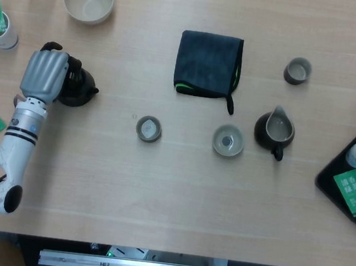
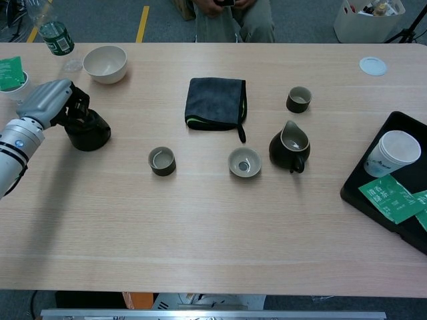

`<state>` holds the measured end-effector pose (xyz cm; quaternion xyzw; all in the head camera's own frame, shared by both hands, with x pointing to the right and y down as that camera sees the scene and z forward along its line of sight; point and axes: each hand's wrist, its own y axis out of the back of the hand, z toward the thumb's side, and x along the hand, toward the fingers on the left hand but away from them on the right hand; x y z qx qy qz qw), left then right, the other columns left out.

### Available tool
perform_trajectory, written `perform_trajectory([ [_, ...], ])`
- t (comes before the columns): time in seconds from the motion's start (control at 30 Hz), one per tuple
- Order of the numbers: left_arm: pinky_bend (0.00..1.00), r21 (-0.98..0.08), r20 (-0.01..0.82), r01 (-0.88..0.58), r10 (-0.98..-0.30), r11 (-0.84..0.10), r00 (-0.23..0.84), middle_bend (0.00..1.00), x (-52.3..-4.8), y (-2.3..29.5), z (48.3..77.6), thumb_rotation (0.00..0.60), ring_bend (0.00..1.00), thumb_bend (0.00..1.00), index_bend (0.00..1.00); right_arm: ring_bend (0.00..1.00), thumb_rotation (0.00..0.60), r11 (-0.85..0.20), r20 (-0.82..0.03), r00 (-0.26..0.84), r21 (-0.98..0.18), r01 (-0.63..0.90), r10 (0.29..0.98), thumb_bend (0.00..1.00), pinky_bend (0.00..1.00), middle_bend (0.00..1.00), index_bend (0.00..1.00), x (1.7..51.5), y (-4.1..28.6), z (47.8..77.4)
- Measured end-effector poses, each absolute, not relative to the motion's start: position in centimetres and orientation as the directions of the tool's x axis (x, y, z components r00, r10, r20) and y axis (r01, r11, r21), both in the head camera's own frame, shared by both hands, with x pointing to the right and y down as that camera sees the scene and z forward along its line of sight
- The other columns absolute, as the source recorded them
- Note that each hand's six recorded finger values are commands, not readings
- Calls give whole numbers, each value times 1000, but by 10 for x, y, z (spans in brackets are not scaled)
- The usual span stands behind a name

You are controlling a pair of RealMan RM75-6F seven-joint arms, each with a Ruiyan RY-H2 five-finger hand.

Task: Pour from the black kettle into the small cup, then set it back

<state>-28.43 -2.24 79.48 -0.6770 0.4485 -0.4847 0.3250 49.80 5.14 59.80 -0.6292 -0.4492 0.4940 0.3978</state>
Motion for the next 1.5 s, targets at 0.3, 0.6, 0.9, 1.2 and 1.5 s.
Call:
perform_trajectory([
  [0.3, 241, -880, 343, -296, -929, -370, 142, 620, -282, -23, 786, 333, 431, 246, 481, 232, 600, -273, -257, 108, -946, 175, 960, 0, 230, 385, 358, 499, 52, 596],
  [0.6, 230, -865, 372, -281, -907, -416, 197, 308, -271, -20, 770, 194, 207, 246, 230, 232, 600, -270, -255, 102, -946, 180, 962, 0, 230, 385, 359, 500, 53, 596],
  [0.9, 199, -868, 356, -284, -909, -408, 218, 274, -266, -25, 741, 193, 189, 246, 227, 232, 600, -265, -251, 96, -947, 181, 963, 0, 230, 386, 358, 503, 53, 596],
  [1.2, 199, -903, 253, -311, -951, -297, 176, 274, -284, -24, 710, 326, 188, 246, 227, 232, 600, -255, -245, 77, -950, 179, 967, 0, 230, 386, 358, 507, 56, 594],
  [1.5, 197, -950, 190, -247, -981, -191, 30, 274, -343, 7, 672, 367, 188, 246, 233, 232, 600, -255, -250, 53, -950, 181, 967, 0, 230, 385, 358, 511, 64, 599],
])
